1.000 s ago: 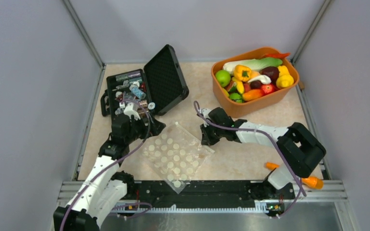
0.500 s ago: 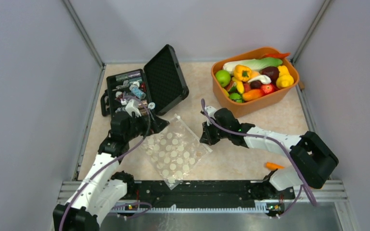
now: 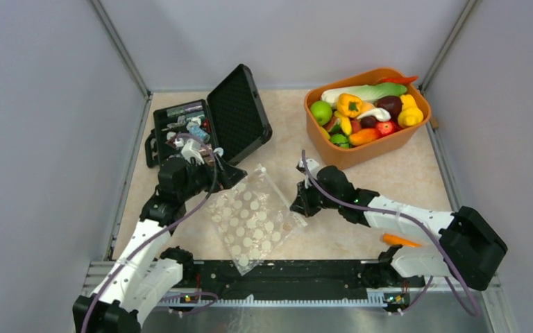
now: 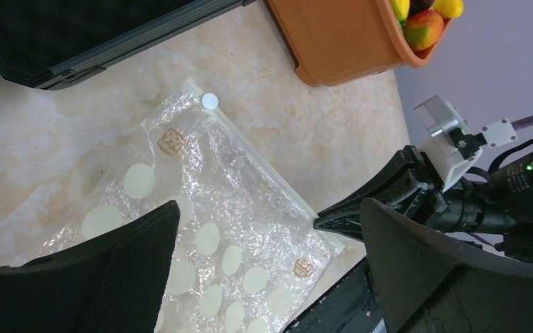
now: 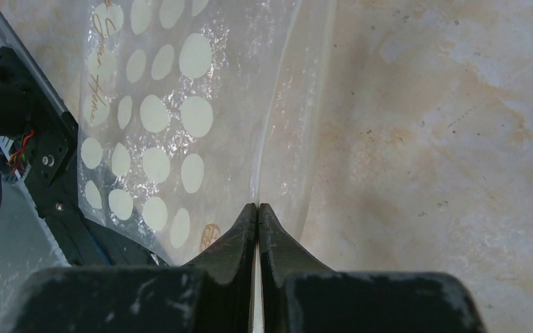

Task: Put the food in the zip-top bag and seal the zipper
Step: Pick up the zipper food storage bag at the center of the board, then open the zipper of the food storage bag.

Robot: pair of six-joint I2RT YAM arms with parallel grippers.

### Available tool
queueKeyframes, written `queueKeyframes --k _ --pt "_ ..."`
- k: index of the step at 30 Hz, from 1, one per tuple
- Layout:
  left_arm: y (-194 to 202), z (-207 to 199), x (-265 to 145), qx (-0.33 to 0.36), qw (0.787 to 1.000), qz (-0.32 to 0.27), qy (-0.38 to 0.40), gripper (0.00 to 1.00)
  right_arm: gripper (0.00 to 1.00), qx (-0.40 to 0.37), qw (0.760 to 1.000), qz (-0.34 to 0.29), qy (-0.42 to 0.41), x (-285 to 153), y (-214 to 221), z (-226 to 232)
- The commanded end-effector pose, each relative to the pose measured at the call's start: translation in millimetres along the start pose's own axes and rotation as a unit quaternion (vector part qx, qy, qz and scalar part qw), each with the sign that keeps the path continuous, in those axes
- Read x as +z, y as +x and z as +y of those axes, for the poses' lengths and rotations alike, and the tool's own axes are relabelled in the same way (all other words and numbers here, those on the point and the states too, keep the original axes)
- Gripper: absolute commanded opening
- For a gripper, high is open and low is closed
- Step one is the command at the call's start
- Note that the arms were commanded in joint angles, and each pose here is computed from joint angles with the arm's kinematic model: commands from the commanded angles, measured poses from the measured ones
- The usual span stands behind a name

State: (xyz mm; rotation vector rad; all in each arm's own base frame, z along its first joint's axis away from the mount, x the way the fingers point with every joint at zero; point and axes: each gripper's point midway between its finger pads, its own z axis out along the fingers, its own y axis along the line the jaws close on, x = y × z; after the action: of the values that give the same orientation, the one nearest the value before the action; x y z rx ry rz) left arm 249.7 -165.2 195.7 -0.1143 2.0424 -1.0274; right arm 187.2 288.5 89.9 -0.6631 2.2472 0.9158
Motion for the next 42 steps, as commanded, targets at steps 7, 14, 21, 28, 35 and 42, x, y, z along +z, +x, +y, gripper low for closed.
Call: queueKeyframes --k 7,14,21,28,35,42 --pt "-5 -25 -13 -0.022 0.999 -0.017 0.019 0.97 0.0 -0.014 0.997 -0.075 -0.012 -6 -24 8" --pt "11 -39 1 -0.049 0.999 0.0 0.013 0.96 0.0 -0.048 0.994 -0.094 -0.017 -9 -34 13" --pt "28 -43 26 -0.086 0.995 0.046 -0.022 0.89 0.0 -0.131 0.988 -0.08 -0.006 -10 -37 38" --pt "44 -29 40 -0.082 0.99 0.08 -0.087 0.86 0.0 -0.152 0.982 -0.106 0.043 -15 -46 48" --pt "54 -23 42 -0.061 0.986 0.1 -0.115 0.77 0.0 -0.166 0.976 -0.133 0.05 -24 -54 62" --pt "57 -25 50 -0.053 0.985 0.11 -0.119 0.81 0.0 -0.178 0.974 -0.128 0.048 -23 -54 67"
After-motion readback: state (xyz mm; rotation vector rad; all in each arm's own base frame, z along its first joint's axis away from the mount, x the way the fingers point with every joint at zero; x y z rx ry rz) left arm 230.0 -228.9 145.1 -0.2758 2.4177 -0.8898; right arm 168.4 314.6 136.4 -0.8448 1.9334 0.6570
